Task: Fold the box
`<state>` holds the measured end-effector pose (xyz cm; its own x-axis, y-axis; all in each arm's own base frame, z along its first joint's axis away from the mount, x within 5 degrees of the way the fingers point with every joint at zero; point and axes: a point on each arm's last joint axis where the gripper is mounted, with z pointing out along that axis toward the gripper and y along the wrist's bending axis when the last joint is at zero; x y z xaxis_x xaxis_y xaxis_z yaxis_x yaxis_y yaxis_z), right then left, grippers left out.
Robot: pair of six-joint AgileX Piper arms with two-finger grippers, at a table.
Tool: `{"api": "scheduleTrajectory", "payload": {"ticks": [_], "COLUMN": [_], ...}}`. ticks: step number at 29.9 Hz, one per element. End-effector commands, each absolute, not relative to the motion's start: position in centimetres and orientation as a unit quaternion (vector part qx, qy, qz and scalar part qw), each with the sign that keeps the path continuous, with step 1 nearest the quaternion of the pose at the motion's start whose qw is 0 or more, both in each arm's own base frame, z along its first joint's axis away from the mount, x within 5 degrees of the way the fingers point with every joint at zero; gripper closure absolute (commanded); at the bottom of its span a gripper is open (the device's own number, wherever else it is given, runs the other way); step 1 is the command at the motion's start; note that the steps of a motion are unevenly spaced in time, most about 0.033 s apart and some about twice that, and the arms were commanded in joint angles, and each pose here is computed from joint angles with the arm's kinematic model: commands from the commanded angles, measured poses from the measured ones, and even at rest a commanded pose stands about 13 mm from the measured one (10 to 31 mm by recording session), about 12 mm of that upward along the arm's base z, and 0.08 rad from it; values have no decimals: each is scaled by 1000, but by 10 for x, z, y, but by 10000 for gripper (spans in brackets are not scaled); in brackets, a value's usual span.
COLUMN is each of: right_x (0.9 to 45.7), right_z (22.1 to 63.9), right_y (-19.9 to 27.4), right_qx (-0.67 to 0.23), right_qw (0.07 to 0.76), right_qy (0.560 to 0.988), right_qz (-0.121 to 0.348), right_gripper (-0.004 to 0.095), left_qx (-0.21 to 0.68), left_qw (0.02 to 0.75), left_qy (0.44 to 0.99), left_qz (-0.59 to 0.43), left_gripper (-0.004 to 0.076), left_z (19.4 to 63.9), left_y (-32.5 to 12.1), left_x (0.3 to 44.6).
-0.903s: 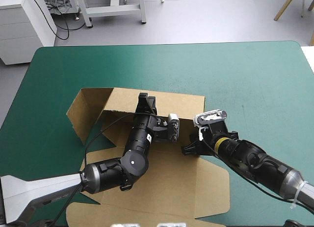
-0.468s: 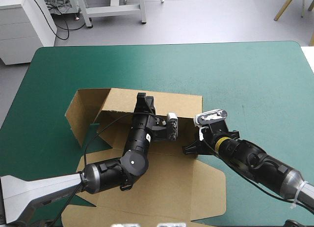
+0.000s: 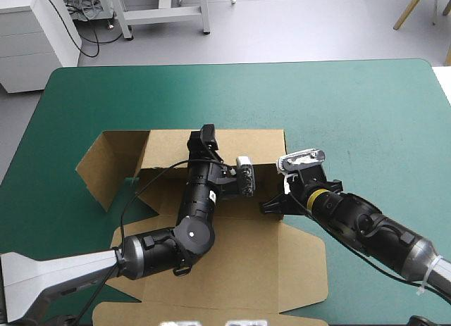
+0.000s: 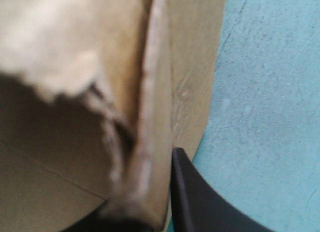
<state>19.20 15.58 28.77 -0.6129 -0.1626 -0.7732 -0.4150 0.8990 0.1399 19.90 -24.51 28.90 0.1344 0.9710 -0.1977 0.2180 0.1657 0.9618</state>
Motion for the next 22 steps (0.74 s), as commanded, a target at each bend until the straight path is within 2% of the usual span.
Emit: {"api": "scheduleTrajectory", "payload": {"ticks": [1, 10, 17, 22], "right_x": [199, 225, 234, 238], "right_z": [326, 351, 361, 360], "right_y": [157, 122, 97, 88], "right_qx": [-154, -78, -62, -54], "right_qw": [472, 483, 481, 478], "right_qy": [847, 863, 872, 875], "right_qz": [190, 125, 70, 53], "right_gripper": [916, 918, 918, 918], "left_qx": [508, 494, 493, 489], "left_qw": [584, 616, 616, 616], "left_qy": [504, 485, 486, 488], "left_qz": [383, 377, 377, 379], "left_gripper": [197, 197, 197, 199], "left_z": [324, 348, 350, 350], "left_y": [-252, -267, -267, -267], "left_x": [185, 165, 165, 165]}}
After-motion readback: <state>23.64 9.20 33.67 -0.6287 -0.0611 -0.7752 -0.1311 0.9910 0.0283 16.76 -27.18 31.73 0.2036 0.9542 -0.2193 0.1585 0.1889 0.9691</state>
